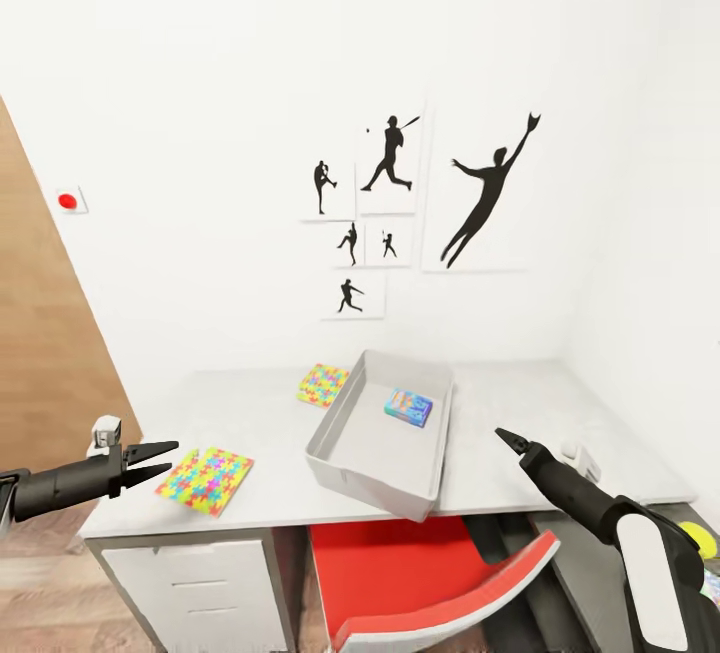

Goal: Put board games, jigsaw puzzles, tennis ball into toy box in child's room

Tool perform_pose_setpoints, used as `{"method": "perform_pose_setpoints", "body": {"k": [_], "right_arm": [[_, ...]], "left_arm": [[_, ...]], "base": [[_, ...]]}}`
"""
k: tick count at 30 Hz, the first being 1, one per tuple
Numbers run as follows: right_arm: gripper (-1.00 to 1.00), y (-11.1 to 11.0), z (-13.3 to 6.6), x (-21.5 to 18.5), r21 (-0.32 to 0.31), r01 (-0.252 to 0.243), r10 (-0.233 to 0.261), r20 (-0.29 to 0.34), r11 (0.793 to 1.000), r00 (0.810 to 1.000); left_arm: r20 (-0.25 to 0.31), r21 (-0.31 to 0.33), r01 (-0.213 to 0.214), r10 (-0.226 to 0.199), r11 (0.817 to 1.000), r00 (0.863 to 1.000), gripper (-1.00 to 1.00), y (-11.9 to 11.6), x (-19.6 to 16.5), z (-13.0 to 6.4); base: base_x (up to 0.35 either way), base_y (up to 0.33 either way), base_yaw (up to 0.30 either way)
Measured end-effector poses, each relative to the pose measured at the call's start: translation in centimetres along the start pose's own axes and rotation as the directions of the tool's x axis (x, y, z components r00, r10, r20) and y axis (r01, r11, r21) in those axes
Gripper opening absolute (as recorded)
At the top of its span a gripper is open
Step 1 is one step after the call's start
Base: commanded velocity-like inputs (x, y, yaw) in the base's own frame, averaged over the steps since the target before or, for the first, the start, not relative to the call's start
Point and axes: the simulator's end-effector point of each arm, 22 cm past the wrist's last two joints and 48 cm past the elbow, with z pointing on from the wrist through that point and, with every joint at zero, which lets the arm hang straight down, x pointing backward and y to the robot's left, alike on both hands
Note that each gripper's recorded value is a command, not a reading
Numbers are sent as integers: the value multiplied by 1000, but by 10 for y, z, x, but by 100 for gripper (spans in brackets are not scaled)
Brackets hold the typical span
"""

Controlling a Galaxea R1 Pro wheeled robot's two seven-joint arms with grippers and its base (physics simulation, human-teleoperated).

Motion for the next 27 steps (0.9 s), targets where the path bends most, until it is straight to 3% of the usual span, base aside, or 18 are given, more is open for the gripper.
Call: {"method": "perform_pose_setpoints", "body": {"k": [5,18,27], "right_arm": [[100,0,0,0,0,0,0,-1,1000,1000],[100,1,-1,-2,-6,5,-5,0,1000,1000],[100,0,-2,-2,-7,4,-4,-2,1000,1000]], "left_arm": [[0,0,0,0,1000,1000,100,0,0,0],[1,1,-2,2,1000,1000,100,-1,-1,0],[1,1,-2,2,1000,1000,100,-1,0,0]], "base": [[-215,102,-104],[-232,193,-257],[-162,117,-64]]}}
